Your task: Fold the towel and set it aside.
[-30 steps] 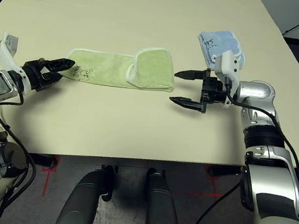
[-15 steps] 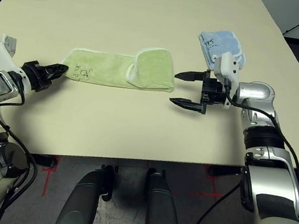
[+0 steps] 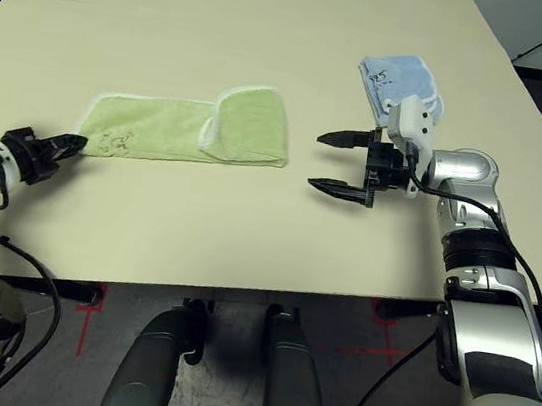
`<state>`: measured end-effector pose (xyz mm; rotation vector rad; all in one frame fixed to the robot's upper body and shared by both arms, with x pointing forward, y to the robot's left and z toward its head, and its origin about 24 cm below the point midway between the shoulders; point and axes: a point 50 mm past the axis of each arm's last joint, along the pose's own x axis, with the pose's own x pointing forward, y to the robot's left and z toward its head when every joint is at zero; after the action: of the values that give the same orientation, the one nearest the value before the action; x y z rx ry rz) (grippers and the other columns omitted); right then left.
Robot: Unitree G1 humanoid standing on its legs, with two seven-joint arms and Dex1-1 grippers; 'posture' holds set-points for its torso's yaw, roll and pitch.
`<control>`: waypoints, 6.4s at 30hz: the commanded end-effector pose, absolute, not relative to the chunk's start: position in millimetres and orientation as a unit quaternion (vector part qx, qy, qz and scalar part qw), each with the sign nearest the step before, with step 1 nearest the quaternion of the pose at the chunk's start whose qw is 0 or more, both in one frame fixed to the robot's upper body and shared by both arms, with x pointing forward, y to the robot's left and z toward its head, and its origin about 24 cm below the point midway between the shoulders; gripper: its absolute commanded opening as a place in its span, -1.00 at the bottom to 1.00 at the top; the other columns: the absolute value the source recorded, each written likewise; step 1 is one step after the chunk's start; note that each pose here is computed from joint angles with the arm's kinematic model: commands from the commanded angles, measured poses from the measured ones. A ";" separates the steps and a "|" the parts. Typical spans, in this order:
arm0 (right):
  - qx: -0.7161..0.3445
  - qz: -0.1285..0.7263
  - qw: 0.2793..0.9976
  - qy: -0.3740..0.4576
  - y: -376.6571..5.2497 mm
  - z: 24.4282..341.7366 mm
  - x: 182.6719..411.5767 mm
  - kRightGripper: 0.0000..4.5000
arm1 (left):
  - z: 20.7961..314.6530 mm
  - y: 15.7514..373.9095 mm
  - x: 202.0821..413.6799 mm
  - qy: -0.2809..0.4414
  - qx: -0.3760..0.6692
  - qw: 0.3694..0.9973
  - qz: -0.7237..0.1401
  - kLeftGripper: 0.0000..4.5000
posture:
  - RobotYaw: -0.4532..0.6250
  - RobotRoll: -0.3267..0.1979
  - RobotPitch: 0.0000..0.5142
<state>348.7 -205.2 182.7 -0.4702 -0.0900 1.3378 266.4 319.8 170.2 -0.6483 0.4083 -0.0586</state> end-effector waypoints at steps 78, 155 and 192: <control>-0.197 0.583 0.786 -0.065 -202.2 194.4 361.5 1.00 | 232.7 118.3 301.9 0.178 -0.147 0.871 -0.434 0.99 | -0.14 0.25 -0.26; -0.165 0.573 0.803 -0.009 -102.9 162.9 386.7 -1.00 | 165.1 168.5 363.9 0.046 0.155 0.858 -0.488 -0.99 | -0.13 0.25 -0.20; -0.067 0.459 0.883 -0.068 -83.2 207.0 407.4 -1.00 | 192.9 177.9 382.9 0.067 0.085 0.896 -0.430 -0.99 | -0.12 0.25 -0.25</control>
<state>406.5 -86.1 209.6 -0.1170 -0.1665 0.9717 378.1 175.2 207.6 0.1536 0.0839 -0.9579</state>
